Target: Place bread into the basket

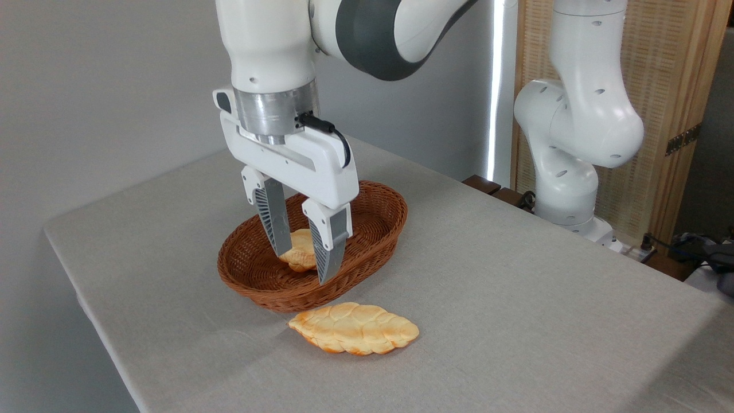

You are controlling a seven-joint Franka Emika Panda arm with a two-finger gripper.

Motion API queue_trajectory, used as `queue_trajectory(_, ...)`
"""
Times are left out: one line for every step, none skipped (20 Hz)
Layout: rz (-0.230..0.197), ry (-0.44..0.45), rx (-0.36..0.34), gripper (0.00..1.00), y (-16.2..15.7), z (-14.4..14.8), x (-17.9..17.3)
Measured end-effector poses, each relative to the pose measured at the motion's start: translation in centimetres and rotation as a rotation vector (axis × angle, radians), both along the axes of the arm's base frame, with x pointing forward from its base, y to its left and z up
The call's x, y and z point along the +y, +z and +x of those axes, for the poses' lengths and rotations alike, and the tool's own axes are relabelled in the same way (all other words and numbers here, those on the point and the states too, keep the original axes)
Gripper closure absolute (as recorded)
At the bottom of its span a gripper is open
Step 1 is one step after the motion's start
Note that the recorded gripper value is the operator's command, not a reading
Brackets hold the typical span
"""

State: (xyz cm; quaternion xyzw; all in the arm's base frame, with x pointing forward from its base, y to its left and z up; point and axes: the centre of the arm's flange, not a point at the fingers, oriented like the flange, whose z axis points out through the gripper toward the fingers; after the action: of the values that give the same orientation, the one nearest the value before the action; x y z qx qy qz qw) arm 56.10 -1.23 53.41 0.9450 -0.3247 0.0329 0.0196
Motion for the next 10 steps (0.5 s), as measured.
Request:
queue_trajectory(-0.002,0.0,-0.005,0.0,0.3,-0.06,0.01)
queue_trajectory(-0.002,0.0,-0.002,0.0,0.27,-0.09,-0.02)
queue_trajectory(-0.002,-0.002,0.0,0.0,0.23,-0.11,-0.1)
queue_trajectory(-0.002,-0.003,0.0,0.0,0.22,-0.12,-0.17)
queue_trajectory(-0.002,-0.004,0.0,0.0,0.21,-0.12,-0.23)
queue_trajectory(-0.002,-0.005,0.0,0.0,0.2,-0.12,-0.27)
queue_trajectory(-0.002,-0.005,0.0,0.0,0.2,-0.12,-0.3)
queue_trajectory(-0.002,-0.005,0.0,0.0,0.19,-0.13,-0.3)
queue_trajectory(-0.002,-0.005,0.0,0.0,0.19,-0.13,-0.3)
queue_trajectory(-0.002,-0.005,0.0,0.0,0.19,-0.13,-0.3)
